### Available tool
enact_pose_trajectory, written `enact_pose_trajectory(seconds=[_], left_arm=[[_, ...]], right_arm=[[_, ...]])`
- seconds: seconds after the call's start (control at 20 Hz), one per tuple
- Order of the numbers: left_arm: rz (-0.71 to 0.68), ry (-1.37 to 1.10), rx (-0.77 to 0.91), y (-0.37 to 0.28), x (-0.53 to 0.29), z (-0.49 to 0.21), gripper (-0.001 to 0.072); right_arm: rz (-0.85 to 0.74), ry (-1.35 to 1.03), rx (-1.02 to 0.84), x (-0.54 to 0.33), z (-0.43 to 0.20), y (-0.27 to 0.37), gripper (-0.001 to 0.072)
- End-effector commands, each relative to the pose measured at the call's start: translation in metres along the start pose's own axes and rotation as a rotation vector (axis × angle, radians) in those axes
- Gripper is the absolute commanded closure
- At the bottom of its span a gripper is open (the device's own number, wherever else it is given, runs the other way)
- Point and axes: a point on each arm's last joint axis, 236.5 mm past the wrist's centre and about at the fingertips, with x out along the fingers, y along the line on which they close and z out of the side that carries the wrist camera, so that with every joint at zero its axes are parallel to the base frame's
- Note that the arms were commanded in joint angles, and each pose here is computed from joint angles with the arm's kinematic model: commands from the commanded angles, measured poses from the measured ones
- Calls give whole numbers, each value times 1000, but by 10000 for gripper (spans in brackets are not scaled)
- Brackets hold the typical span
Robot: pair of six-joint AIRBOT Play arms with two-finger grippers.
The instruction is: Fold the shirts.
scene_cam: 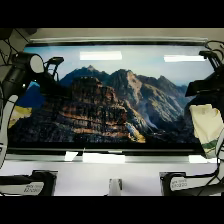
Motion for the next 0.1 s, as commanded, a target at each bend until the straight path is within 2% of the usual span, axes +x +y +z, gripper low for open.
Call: enact_pose_trajectory(seconds=[0.0, 0.05], left_arm=[[0, 2, 1, 0, 0, 0, -13], [0, 2, 1, 0, 0, 0, -13]], right_arm=[[1, 1, -1, 0, 0, 0, 33], [1, 2, -1, 0, 0, 0, 33]])
